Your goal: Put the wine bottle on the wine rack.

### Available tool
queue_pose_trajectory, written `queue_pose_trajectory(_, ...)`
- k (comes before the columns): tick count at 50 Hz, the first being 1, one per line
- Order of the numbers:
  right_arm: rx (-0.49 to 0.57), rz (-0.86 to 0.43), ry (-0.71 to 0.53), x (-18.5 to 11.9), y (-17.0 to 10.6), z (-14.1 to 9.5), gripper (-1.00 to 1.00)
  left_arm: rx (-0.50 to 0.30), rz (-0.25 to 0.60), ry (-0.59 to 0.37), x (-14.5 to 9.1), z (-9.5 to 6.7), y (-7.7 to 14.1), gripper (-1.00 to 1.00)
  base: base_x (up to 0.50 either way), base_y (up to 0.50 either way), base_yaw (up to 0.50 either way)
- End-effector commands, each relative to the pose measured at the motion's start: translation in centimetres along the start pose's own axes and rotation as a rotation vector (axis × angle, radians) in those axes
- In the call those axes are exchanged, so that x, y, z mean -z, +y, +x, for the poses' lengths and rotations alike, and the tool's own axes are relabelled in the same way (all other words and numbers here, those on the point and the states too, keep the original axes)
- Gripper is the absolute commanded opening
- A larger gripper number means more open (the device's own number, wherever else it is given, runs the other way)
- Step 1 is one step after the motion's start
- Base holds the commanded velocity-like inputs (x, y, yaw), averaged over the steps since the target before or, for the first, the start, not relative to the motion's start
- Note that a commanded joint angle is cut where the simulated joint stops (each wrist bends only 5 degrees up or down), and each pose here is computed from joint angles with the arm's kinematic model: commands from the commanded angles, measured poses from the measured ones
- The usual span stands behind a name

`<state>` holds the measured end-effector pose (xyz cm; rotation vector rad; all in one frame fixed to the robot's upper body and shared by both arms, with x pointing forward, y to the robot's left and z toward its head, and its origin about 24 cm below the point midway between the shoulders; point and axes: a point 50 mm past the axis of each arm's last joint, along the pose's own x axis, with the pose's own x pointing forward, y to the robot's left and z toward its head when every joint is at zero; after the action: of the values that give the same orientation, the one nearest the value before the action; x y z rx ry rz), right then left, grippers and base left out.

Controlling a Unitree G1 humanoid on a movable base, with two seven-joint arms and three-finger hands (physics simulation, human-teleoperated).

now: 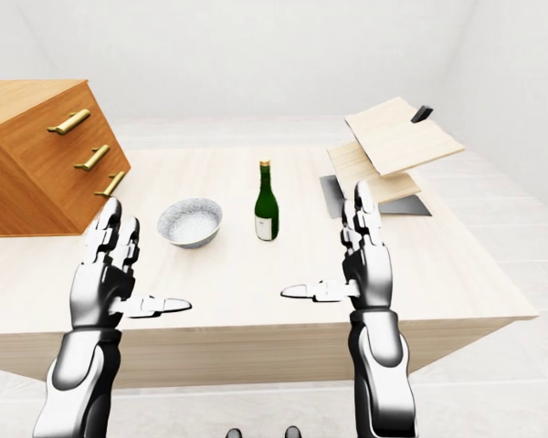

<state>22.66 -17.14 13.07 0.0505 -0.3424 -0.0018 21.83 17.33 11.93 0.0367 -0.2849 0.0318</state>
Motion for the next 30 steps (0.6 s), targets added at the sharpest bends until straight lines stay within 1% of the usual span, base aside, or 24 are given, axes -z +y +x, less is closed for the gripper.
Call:
queue_pose_trajectory(1, -0.016, 0.024, -0.03, -0.7, 0.1, -0.3, 1.0, -0.001, 0.006, -0.004, -0.2, -0.3, 0.1, 1.0, 0.0, -0.5, 0.0)
queue_pose_trajectory(6, -0.026, 0.021, -0.013, -0.3, 0.2, -0.2, 1.0, -0.002, 0.009, -0.007, -0.3, -0.3, 0.1, 1.0, 0.0, -0.5, 0.0)
queue_pose_trajectory(11, -0.019, 0.026, -0.013, -0.3, 0.2, -0.2, 1.0, -0.002, 0.013, -0.018, -0.5, -0.2, 0.0, 1.0, 0.0, -0.5, 0.0)
queue_pose_trajectory(12, 0.0, 0.031, -0.014, -0.3, 0.0, -0.1, 1.0, -0.003, 0.013, -0.019, -0.5, -0.2, 0.0, 1.0, 0.0, -0.39, 0.0)
queue_pose_trajectory(15, -0.017, 0.015, -0.001, -0.1, 0.1, -0.2, 1.0, -0.005, 0.015, -0.011, -0.3, -0.2, 0.1, 1.0, 0.0, 0.01, 0.0)
queue_pose_trajectory(20, -0.018, 0.011, 0.034, 0.7, 0.2, -0.3, 1.0, -0.009, 0.012, 0.033, 0.7, -0.2, 0.3, 1.0, 0.0, 0.0, 0.5)
queue_pose_trajectory(26, -0.021, 0.02, 0.047, 1.0, 0.3, -0.3, 1.0, -0.013, 0.011, 0.048, 1.1, -0.1, 0.5, 1.0, 0.0, 0.0, 0.5)
queue_pose_trajectory(30, -0.017, 0.024, 0.049, 1.1, 0.3, -0.2, 1.0, -0.015, 0.012, 0.041, 0.9, -0.2, 0.5, 1.0, 0.0, 0.0, 0.5)
